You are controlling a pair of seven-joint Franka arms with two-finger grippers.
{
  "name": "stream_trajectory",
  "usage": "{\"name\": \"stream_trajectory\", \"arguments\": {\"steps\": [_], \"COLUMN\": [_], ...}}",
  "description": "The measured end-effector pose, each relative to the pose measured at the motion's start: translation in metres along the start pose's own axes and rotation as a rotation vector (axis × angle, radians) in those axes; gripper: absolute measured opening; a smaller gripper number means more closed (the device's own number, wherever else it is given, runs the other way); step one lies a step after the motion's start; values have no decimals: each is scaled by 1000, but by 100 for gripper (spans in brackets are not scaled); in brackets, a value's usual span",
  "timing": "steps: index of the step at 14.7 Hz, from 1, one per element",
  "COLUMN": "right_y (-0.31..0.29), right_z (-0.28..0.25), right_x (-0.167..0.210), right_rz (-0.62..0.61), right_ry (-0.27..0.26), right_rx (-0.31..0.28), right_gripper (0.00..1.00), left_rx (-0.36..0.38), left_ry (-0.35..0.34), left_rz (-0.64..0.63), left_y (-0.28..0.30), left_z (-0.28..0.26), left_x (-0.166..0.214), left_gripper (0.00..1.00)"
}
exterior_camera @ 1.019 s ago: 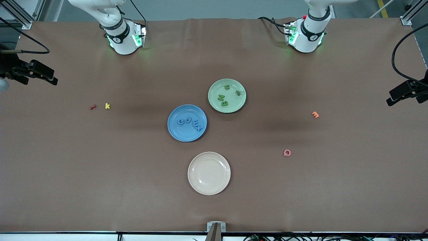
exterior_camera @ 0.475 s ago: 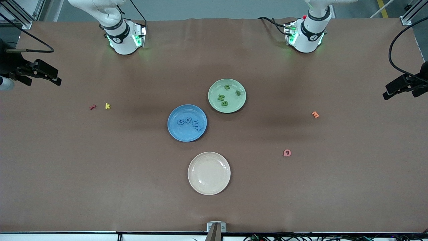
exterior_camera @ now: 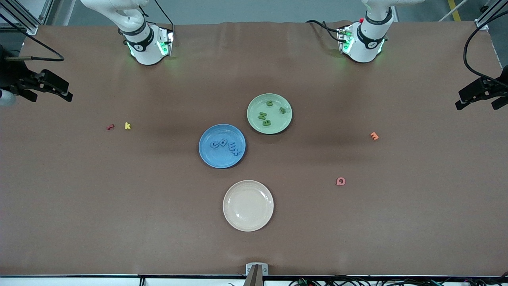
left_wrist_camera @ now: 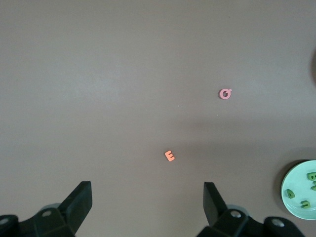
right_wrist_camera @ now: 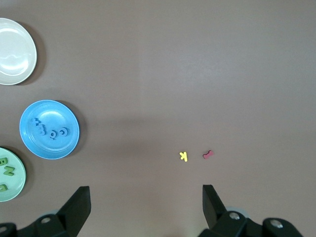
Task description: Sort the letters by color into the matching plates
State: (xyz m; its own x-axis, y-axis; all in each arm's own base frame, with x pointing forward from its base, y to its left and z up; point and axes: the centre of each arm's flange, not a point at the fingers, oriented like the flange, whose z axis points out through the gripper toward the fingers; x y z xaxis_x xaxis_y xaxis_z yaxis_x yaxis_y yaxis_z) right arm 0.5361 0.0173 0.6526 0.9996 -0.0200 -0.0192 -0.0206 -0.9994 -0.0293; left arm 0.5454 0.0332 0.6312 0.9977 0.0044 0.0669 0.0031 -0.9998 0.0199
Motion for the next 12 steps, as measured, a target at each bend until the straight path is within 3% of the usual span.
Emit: {"name": "stream_trajectory", "arguments": {"steps": [12], "right_y": [-1], "right_z": [6], "right_x": [-3], "right_rz": [-2], "right_ry": [-34], "right_rx": [-5], "right_gripper": [100], "left_rx": [-1], "left_ry": [33], "left_rz": [-14], "left_y": [28], "left_z": [-16], "left_x": [2], "left_gripper": [100]}}
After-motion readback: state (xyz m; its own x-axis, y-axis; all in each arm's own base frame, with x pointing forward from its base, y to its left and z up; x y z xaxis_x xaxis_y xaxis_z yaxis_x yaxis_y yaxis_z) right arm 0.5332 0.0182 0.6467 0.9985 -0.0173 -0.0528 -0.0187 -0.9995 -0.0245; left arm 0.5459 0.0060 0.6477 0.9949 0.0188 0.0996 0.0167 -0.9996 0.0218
